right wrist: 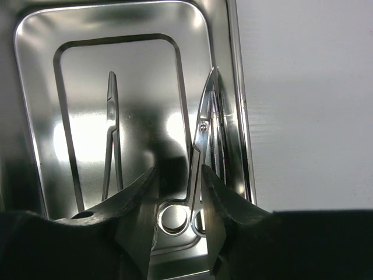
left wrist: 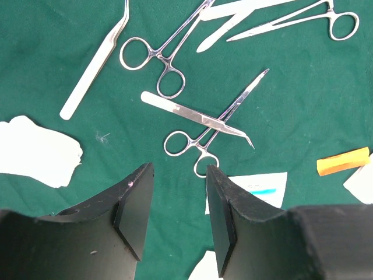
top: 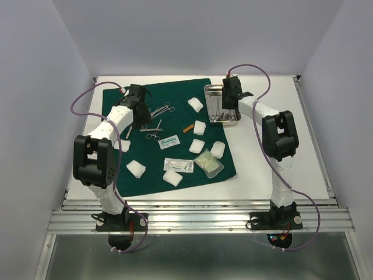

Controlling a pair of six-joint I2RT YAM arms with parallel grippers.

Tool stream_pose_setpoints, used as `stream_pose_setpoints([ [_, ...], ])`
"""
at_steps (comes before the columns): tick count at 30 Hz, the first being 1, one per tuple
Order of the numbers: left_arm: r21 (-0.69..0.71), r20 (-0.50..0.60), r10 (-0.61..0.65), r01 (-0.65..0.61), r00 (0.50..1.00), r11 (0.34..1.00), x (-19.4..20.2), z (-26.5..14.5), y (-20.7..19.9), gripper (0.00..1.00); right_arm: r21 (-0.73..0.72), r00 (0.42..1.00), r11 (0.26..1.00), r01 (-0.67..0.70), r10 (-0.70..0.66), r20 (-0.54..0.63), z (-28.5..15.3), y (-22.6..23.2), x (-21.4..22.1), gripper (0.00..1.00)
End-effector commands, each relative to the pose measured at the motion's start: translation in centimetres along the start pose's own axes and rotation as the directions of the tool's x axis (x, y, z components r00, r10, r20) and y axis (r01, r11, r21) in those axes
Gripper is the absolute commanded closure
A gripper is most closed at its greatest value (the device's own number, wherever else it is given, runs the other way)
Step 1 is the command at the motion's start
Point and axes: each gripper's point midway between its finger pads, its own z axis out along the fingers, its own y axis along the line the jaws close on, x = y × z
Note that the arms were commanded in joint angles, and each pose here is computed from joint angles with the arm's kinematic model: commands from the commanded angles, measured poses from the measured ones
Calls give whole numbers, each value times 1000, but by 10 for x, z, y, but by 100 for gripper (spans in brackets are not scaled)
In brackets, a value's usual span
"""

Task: Prepare the surgical pack
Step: Place the medical item in the container.

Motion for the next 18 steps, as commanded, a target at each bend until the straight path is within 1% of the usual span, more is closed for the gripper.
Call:
stream_pose_setpoints([
  [1, 12, 28, -5, 5, 1000, 1000, -12, -8, -3, 47, -52, 989, 998, -43, 50, 137, -27, 8, -59, 59],
  [5, 10, 34, -6, 5, 999, 1000, -13, -8, -3, 47, -112, 984, 991, -75, 91, 153, -46, 15, -73, 60],
  [7, 9, 30, -6, 6, 1000, 1000, -11, -7, -2, 47, -171, 982, 984, -57, 86, 167, -64, 38, -78, 60],
  [11, 8, 27, 0, 0, 1000, 1000, -11, -5, -3, 47, -210, 979, 978, -15, 57, 194, -84, 66, -85, 60],
  [12, 11, 28, 7, -8, 1000, 1000, -13, -4, -4, 47, -229, 980, 974, 2, 43, 192, -89, 80, -83, 60],
  [14, 1, 26, 28, -28, 999, 1000, -19, 5, -8, 48, -249, 979, 969, 2, 49, 196, -94, 88, -85, 60],
  [16, -42, 10, 56, -55, 998, 998, -25, 17, -7, 47, -292, 981, 956, 0, 57, 186, -100, 106, -81, 60],
  [18, -52, 1, 72, -71, 997, 996, -28, 24, -9, 47, -303, 982, 953, -9, 66, 179, -99, 108, -79, 60],
])
